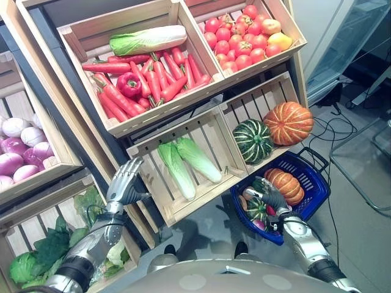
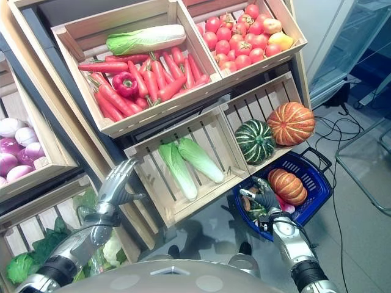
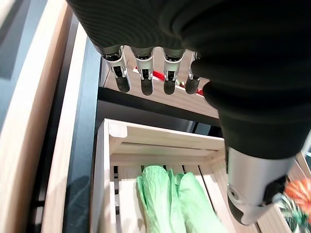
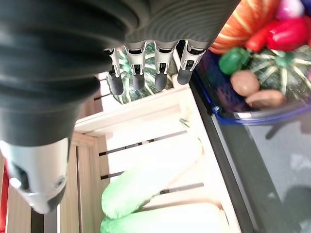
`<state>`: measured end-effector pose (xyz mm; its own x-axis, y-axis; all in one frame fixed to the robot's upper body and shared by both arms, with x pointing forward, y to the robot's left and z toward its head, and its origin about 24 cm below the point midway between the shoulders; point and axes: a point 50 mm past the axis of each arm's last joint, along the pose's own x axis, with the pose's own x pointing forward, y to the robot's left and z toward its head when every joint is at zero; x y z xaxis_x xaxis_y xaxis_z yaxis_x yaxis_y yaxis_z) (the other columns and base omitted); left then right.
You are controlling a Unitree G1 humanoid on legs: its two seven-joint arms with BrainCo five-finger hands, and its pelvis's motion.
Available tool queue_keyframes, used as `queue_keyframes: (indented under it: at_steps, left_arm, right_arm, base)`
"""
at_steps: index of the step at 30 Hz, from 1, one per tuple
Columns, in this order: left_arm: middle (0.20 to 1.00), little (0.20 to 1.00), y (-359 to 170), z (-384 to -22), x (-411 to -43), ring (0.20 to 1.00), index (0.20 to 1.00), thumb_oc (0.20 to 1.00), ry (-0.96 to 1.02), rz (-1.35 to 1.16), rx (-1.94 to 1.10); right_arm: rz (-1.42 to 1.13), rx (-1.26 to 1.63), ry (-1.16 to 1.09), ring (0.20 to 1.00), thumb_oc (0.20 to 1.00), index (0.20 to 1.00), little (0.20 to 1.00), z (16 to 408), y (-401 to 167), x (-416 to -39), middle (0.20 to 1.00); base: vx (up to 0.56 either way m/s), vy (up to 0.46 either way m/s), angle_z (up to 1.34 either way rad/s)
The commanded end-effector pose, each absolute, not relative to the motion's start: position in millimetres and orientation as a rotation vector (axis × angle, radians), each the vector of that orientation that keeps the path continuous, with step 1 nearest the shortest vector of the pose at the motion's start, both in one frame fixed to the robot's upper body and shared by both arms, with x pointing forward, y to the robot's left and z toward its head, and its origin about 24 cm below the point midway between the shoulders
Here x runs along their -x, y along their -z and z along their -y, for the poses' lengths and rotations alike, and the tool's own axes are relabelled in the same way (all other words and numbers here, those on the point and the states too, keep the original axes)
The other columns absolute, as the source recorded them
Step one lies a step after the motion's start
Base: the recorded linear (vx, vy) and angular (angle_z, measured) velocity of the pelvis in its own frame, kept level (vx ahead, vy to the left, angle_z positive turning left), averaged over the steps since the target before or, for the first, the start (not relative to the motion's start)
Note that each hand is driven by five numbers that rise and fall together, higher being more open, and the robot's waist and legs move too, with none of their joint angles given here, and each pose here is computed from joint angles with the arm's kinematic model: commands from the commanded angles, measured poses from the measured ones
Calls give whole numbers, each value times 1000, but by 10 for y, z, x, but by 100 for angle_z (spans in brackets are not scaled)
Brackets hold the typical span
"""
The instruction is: Pick up fruits and vegetables into the basket
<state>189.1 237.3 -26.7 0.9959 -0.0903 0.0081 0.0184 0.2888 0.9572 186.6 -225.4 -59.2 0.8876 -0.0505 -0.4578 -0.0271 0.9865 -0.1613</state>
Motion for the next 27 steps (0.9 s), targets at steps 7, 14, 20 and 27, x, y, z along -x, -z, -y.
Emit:
queue_keyframes:
  at_steps: [7, 14, 20, 27]
  left_arm:
    - [1000, 1000, -547, -2296, -2557, 1000, 1000, 1000, -31, 485, -1423]
    - [1000, 1000, -934, -2086, -2928, 1000, 1000, 1000, -75, 631, -1458]
    - [1000, 1000, -1082, -1963, -3091, 1000, 1000, 1000, -74, 704, -1534]
    - [1000, 1000, -1295, -1833, -3307, 1000, 1000, 1000, -66, 733, -1612]
  right_arm:
    - [-27, 242, 66, 1000, 1000, 1000, 1000, 2391, -333, -2402, 1000]
    - [143, 252, 38, 1000, 1000, 1000, 1000, 2356, -746, -2624, 1000]
    - [196, 237, 15, 1000, 1000, 1000, 1000, 2233, -819, -2684, 1000]
    - [262, 239, -26, 1000, 1000, 1000, 1000, 2077, -1001, -2826, 1000]
  base:
    - [-146, 40, -5]
    - [-136, 60, -16]
    - [-76, -21, -10]
    - [-66, -30, -9]
